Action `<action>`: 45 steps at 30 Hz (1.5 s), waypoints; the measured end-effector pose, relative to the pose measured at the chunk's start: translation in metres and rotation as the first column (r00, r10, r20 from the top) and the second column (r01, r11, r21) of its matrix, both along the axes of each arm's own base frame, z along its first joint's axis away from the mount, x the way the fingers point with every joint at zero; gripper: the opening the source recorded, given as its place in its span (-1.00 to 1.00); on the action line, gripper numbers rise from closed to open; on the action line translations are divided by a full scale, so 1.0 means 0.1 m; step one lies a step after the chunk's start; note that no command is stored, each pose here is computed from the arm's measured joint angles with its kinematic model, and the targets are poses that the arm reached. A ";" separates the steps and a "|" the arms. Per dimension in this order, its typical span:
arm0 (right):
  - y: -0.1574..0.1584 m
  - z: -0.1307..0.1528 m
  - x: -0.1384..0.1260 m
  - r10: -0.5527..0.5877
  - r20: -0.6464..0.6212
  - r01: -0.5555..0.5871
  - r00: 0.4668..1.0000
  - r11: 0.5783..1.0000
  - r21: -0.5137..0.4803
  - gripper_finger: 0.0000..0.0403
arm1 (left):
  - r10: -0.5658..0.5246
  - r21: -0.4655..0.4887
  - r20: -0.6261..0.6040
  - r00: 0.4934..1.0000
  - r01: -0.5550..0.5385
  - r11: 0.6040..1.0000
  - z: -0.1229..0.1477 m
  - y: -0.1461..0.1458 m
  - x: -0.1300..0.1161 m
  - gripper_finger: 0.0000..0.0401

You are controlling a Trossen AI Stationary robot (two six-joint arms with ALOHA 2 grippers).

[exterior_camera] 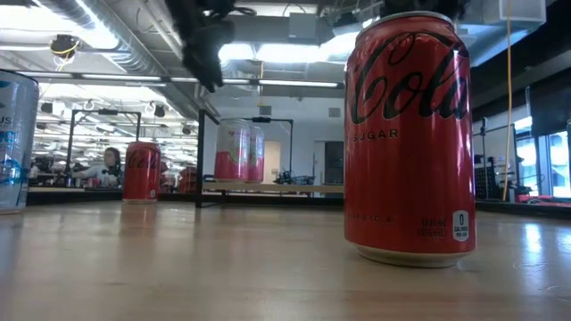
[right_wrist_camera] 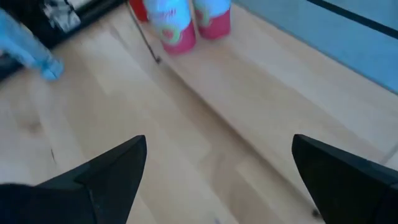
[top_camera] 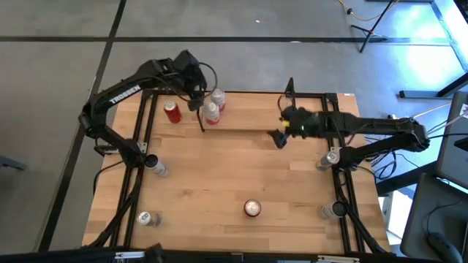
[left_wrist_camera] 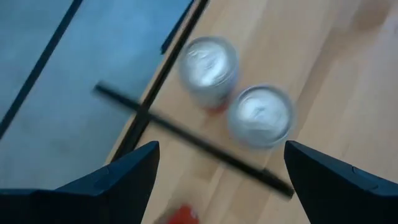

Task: Place canned beverage on shelf
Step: Put the top red soda can on the shelf

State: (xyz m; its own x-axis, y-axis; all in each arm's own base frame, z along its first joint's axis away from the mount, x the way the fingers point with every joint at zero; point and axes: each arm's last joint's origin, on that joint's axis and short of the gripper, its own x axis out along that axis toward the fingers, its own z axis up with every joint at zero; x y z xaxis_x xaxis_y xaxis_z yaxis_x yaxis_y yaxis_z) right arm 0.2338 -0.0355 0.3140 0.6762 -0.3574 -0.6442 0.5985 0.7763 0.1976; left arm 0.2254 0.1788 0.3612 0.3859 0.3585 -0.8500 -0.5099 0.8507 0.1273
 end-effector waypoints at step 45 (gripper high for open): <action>-0.56 -0.01 -0.15 0.074 -0.037 -0.073 0.997 0.997 0.019 0.91 | 0.646 -0.230 -0.270 0.714 -0.700 0.677 -1.23 0.35 -0.76 0.64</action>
State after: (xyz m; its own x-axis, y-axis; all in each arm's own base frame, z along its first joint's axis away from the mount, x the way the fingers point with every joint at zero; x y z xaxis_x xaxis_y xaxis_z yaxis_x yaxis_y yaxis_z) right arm 0.2185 -0.0912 0.3127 0.6754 -0.2959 -0.6755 0.5475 0.8148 0.1905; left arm 0.1495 0.2136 0.2383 -0.0043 0.1924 -0.9813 -0.9548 0.2909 0.0613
